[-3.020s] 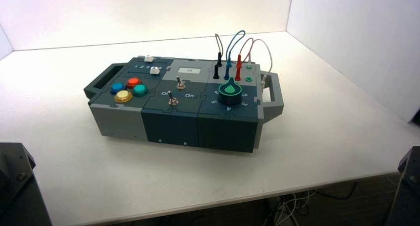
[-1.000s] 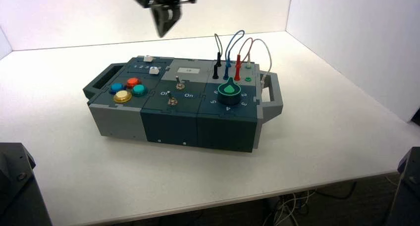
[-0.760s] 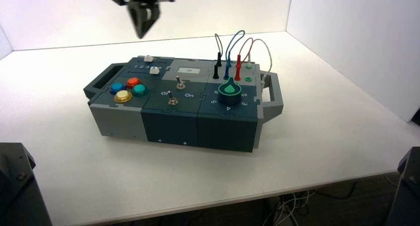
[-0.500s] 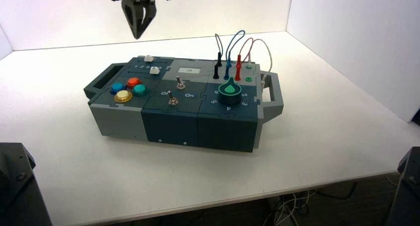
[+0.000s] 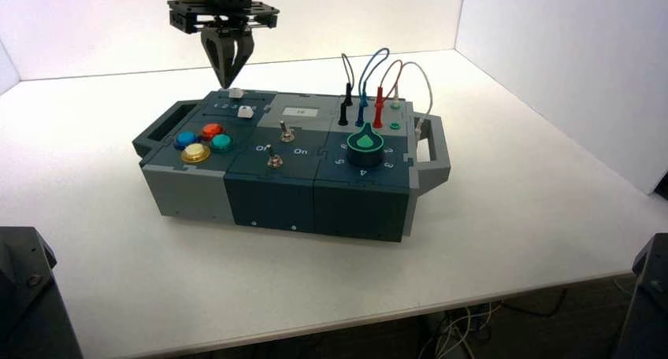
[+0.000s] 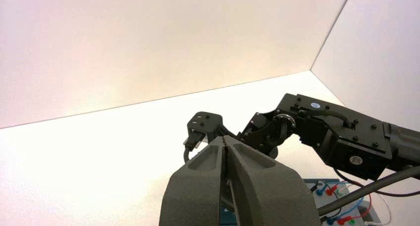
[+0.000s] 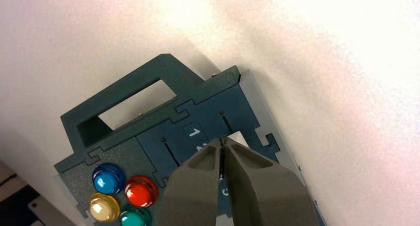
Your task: Move the top slider to position 5.
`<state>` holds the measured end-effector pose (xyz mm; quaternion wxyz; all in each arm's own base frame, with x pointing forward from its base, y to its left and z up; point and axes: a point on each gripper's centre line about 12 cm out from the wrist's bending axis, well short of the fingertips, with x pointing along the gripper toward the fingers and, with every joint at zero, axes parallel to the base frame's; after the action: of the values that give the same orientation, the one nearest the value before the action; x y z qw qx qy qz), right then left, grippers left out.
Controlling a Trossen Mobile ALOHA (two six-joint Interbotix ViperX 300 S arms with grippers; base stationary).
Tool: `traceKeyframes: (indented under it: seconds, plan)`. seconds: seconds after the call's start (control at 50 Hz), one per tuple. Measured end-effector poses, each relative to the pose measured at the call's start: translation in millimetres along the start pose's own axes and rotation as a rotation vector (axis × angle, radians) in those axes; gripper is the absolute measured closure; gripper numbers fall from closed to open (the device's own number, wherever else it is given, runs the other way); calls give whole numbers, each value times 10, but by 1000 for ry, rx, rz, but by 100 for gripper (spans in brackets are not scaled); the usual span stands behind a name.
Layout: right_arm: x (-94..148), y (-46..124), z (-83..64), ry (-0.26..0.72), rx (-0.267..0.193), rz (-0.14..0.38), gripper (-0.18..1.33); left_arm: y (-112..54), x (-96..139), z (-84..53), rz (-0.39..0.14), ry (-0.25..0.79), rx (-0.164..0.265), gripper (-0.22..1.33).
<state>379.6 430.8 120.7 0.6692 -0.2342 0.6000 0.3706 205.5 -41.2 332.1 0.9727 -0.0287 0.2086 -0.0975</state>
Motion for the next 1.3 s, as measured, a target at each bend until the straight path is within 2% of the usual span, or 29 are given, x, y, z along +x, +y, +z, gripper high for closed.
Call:
traceKeyframes:
  seconds: [0.18,0.46,0.66,1.1,1.3]
  plan:
    - [-52,5,35,-17,-1,-1,129,0,4,6,0,-5,0,128]
    - [81,-22,36,7,2,1,129,0,4,17,1,-8,1,128]
    - [84,-31,53,4,3,2,129,1,8,4,0,-3,1,128]
    - [141,-276,6,29,48,0,130,1,8,6,0,-5,8,127]
    - [146,-272,14,29,45,-3,129,10,4,12,4,-10,7,127]
